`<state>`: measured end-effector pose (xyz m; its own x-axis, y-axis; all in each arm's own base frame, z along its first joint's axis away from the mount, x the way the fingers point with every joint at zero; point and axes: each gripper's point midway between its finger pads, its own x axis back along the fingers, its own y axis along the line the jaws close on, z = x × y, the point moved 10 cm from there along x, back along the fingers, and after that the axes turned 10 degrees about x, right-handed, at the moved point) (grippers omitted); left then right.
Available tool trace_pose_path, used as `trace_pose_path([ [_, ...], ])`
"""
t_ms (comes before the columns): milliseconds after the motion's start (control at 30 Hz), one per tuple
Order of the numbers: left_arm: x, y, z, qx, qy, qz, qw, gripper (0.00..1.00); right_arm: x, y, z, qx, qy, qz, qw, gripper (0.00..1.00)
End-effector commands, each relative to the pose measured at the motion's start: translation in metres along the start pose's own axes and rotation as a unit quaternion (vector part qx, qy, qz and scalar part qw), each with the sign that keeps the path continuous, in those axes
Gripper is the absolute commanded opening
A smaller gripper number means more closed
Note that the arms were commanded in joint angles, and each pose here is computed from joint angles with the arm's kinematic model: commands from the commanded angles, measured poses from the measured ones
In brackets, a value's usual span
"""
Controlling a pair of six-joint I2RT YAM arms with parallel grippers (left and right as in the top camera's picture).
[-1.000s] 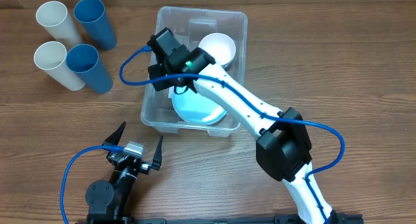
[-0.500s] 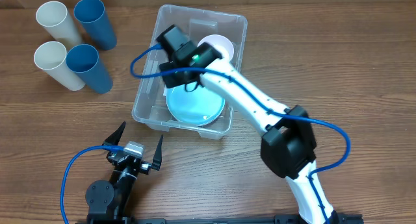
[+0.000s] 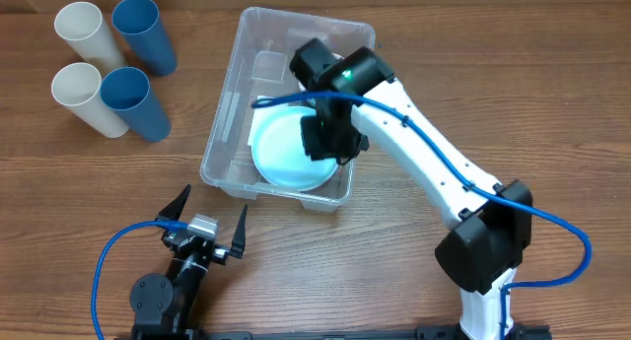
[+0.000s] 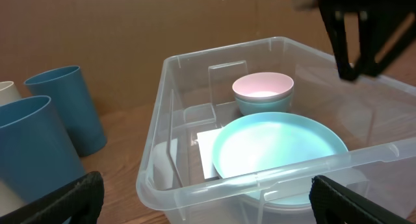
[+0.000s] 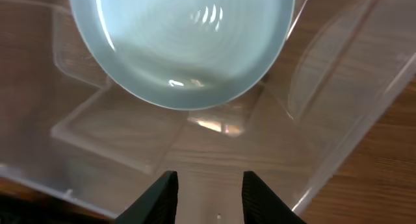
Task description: Pack container
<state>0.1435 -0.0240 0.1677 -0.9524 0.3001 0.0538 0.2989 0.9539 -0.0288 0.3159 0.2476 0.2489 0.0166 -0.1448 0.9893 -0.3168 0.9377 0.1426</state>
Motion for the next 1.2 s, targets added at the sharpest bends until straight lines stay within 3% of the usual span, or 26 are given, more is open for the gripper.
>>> trace_pose_path([
  [0,0.0,0.001,0.0,-0.006,-0.002,-0.005,1.0,1.0,-0.019,-0.002,0.006,-0.012,0.027,0.009,1.0,0.34],
  [533,0.0,0.001,0.0,-0.006,-0.002,-0.005,1.0,1.0,-0.028,-0.028,0.019,-0.007,0.054,0.149,0.987,0.35],
  [733,0.0,0.001,0.0,-0.006,-0.002,-0.005,1.0,1.0,-0.02,-0.019,0.011,0.005,0.026,0.118,0.993,0.35],
  [867,0.0,0.001,0.0,-0.006,-0.002,-0.005,1.0,1.0,0.044,-0.004,-0.009,0.01,-0.072,0.053,0.996,0.39],
  [1000,0.0,0.001,0.0,-0.006,-0.002,-0.005,1.0,1.0,0.107,-0.037,-0.018,-0.039,-0.155,0.025,0.987,0.59],
  [1100,0.0,0.001,0.0,-0.006,-0.002,-0.005,1.0,1.0,0.122,-0.103,-0.027,-0.126,-0.174,0.038,0.976,0.94],
  [1167,0.0,0.001,0.0,-0.006,-0.002,-0.005,1.0,1.0,0.129,-0.151,-0.026,-0.196,-0.181,0.046,0.962,1.0],
])
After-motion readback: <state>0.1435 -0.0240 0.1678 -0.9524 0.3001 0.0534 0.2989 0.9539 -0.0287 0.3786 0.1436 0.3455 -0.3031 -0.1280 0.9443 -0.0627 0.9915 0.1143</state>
